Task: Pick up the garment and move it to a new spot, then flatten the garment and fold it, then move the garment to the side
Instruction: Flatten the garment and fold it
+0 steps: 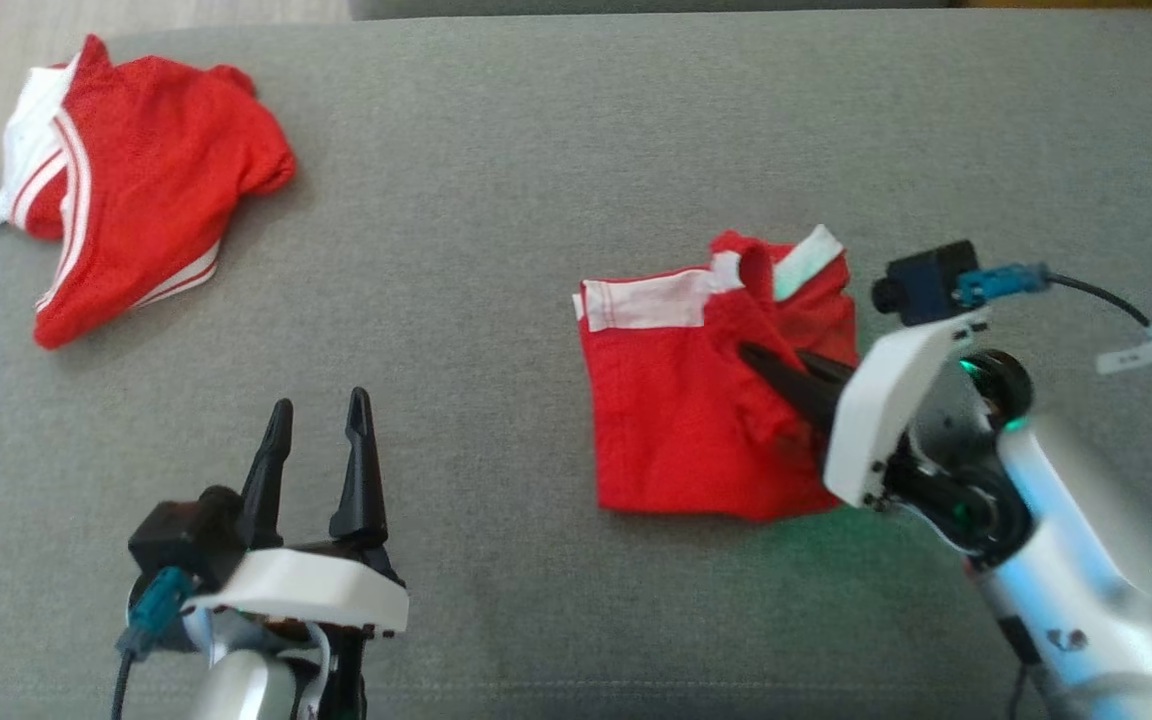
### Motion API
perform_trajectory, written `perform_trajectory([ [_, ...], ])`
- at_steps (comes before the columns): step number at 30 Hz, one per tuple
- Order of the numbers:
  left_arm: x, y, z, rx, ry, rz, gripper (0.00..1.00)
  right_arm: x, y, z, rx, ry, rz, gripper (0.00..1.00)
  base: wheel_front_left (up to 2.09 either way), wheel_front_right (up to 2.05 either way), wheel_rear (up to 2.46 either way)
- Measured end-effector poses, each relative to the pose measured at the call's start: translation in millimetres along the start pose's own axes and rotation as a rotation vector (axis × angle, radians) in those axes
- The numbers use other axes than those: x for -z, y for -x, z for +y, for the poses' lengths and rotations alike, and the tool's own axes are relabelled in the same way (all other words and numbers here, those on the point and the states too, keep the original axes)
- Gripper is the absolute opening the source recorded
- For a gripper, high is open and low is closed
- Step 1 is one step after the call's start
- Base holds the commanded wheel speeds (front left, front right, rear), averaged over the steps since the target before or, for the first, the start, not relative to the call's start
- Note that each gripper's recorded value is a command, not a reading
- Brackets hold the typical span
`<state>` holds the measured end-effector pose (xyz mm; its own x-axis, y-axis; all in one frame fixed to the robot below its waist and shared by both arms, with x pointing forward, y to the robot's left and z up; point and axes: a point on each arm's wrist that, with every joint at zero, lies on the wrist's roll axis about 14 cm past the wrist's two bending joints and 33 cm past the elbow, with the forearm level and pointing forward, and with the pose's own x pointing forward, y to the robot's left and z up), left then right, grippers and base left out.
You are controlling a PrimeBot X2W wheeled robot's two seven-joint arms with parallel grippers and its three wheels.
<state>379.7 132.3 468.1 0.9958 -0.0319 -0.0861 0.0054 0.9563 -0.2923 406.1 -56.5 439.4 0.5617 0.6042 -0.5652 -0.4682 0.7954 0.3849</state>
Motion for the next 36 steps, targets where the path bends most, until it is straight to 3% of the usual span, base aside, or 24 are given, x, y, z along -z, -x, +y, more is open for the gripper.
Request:
perform_trajectory([
  [13,-7,8,16,-0.053,0.004,-0.021,1.00,11,-41,29,-0.055,0.005,0.051,0.02,0.00,0.00,0.00],
  [14,-7,9,16,-0.054,0.004,-0.020,1.00,11,-43,30,-0.056,0.007,0.049,0.33,0.00,0.00,0.00],
  [15,-6,9,16,-0.053,0.004,-0.019,1.00,12,-44,31,-0.055,0.008,0.050,0.49,0.00,0.00,0.00],
  [16,-6,10,15,-0.052,0.003,-0.019,1.00,12,-45,33,-0.059,0.007,0.048,0.81,0.00,0.00,0.00],
  [17,-6,10,14,-0.050,0.004,-0.019,1.00,11,-46,35,-0.062,0.009,0.045,1.00,0.00,0.00,0.00],
  [23,-7,10,11,-0.042,0.008,-0.022,1.00,3,-46,50,-0.098,0.007,-0.005,1.00,0.00,0.00,0.00],
  [29,-8,10,6,-0.028,0.008,-0.026,1.00,-22,-38,58,-0.121,-0.015,-0.141,1.00,0.00,0.00,0.00],
  [36,-14,8,-1,-0.006,0.011,-0.052,1.00,-62,-16,25,0.008,0.090,-0.384,1.00,0.00,0.00,0.00],
])
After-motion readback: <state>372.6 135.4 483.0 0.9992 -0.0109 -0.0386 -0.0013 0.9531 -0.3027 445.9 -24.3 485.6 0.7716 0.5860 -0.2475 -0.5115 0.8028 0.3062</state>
